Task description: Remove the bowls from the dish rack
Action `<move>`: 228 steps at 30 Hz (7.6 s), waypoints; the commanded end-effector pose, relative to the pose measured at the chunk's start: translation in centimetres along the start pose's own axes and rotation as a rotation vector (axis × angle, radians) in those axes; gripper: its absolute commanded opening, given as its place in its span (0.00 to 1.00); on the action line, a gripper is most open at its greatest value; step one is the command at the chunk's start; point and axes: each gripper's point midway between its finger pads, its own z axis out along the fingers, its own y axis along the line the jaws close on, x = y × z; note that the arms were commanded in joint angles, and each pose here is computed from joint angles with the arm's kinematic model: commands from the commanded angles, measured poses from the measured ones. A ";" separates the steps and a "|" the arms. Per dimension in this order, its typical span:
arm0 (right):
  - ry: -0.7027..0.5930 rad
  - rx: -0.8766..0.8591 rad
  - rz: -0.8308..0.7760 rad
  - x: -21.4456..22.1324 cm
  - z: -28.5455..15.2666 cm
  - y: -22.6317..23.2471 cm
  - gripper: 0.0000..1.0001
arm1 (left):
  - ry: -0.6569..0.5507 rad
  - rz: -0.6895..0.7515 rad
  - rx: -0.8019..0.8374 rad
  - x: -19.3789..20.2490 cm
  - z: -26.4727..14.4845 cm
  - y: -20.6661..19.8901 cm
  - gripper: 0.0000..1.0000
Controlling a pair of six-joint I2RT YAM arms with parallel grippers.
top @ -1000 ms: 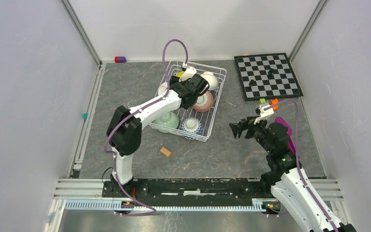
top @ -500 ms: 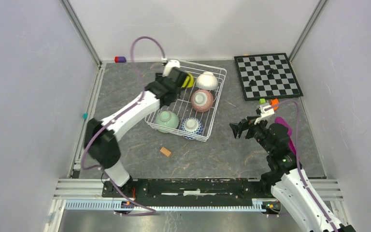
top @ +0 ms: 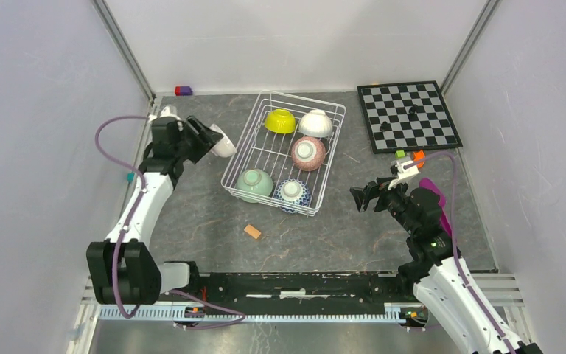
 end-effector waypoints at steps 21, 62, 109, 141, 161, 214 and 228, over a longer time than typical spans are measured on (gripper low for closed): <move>-0.050 -0.008 0.002 -1.4 -0.6 0.4 0.98 | -0.058 -0.490 -0.018 2.6 0.2 10.5 0.60; -0.078 0.011 -0.011 -3.9 -1.0 0.4 0.98 | -0.044 -0.564 -0.400 5.3 -0.9 16.7 0.02; -0.005 0.018 0.034 -3.3 -1.8 0.6 0.98 | -0.086 -0.127 -0.171 -2.0 -6.8 7.6 1.00; 0.198 0.151 0.094 3.5 -1.6 -1.9 0.98 | 0.106 0.589 0.059 6.5 -7.3 -7.7 0.96; 0.102 0.079 0.121 3.1 -1.6 -0.8 0.98 | 0.329 0.910 -0.103 14.1 -7.1 -6.1 0.89; 0.128 0.108 0.118 4.3 -2.1 -1.3 0.98 | 0.404 0.791 -0.336 15.7 3.0 -1.3 0.88; 0.131 0.106 0.120 4.5 -1.9 -1.4 0.98 | 0.485 0.656 -0.273 16.3 4.5 -0.8 0.69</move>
